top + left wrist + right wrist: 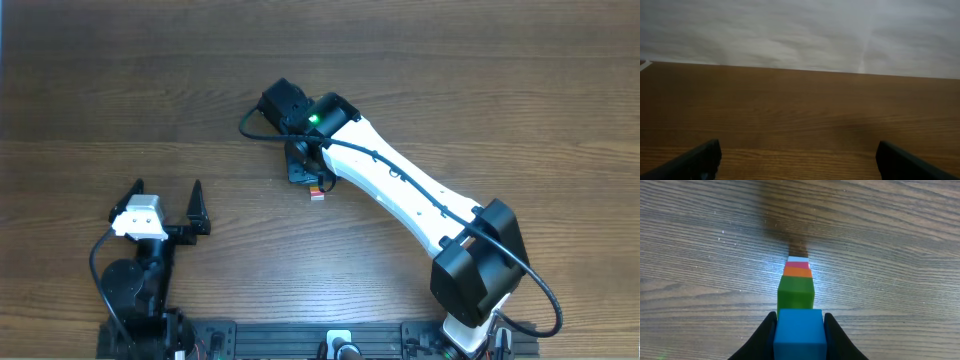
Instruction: Stack Cubes
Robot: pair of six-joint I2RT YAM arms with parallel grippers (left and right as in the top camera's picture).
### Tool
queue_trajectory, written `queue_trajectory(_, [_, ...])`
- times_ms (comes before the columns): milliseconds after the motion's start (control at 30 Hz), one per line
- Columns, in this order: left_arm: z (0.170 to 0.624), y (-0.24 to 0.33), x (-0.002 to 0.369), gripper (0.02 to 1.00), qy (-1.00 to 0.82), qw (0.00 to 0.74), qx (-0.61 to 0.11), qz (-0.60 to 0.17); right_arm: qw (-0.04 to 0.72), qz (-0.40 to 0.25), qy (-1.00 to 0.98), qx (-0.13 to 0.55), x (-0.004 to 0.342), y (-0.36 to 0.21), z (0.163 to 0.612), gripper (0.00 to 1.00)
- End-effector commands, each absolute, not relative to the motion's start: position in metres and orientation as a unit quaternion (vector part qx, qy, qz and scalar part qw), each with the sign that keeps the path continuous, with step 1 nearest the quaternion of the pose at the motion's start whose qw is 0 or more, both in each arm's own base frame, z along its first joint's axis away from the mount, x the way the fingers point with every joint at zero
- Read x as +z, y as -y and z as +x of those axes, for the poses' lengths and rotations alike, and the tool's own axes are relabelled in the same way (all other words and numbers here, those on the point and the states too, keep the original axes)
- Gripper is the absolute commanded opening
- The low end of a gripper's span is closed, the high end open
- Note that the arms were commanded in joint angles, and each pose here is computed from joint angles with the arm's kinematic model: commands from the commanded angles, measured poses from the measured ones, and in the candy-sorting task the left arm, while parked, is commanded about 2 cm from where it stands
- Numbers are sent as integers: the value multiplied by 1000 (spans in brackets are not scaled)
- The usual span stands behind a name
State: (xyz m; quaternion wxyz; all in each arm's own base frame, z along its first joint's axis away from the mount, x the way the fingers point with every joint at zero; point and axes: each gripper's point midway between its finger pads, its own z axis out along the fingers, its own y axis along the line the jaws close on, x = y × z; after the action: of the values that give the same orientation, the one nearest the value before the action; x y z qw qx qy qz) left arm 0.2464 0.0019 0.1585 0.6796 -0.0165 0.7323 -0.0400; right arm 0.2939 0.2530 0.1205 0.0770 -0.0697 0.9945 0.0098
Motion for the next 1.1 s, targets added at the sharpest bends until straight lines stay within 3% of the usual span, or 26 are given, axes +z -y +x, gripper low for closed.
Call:
queue_trajectory(33, [246,-2,158,1000,-731,681,-37,-10,80,-73,-994,16,121,-260,296,12])
queue_trajectory(733, [246,-2,158,1000,-731,681,-37,-10,78,-72,-994,15,111,-264,301,9])
queue_trajectory(1100, [246,-2,158,998,-731,681,-37,-10,74,-72,-995,11,107,-264,301,139])
